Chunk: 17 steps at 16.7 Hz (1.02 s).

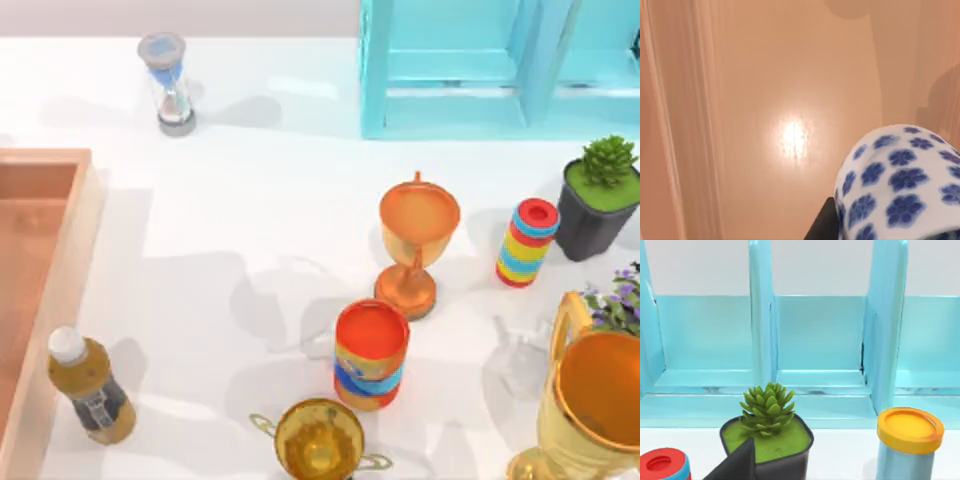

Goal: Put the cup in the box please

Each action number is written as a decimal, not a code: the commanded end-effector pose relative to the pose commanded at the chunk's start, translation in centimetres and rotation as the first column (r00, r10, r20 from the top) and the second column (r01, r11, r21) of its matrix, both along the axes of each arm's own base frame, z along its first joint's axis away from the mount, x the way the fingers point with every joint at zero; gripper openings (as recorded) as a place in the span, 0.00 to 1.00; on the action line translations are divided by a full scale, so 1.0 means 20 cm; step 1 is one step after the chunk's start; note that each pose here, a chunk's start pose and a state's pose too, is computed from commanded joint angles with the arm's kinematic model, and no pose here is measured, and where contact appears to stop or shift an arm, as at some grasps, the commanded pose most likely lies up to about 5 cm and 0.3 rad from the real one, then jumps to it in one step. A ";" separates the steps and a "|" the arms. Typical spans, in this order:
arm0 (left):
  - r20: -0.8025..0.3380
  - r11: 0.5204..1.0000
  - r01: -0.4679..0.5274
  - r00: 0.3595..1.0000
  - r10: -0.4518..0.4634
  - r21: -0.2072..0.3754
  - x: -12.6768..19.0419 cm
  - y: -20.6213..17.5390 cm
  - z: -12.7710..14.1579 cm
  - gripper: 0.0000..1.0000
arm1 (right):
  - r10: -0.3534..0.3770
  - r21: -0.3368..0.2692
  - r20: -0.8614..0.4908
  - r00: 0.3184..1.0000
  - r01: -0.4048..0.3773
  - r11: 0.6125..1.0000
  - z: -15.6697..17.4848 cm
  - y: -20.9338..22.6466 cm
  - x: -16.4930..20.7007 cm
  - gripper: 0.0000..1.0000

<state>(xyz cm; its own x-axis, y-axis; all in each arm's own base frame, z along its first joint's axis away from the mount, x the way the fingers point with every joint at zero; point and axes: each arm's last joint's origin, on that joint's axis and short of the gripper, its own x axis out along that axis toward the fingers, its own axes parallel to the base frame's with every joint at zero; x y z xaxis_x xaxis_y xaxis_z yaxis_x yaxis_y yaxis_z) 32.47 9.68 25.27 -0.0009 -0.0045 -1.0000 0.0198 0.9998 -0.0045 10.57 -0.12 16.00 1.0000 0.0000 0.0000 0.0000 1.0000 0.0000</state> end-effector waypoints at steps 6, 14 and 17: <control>-0.003 1.000 0.001 1.000 -0.001 -0.001 -0.01 0.00 -0.18 0.00 | 0.000 0.000 0.000 1.000 0.000 1.000 0.00 0.00 0.00 1.00; -0.003 1.000 0.001 1.000 -0.001 -0.001 -0.01 0.00 -0.18 0.45 | 0.000 0.000 0.000 1.000 0.000 1.000 0.00 0.00 0.00 1.00; -0.003 1.000 0.001 1.000 -0.001 -0.001 -0.01 0.00 -0.18 0.68 | 0.000 0.000 0.000 1.000 0.000 1.000 0.00 0.00 0.00 1.00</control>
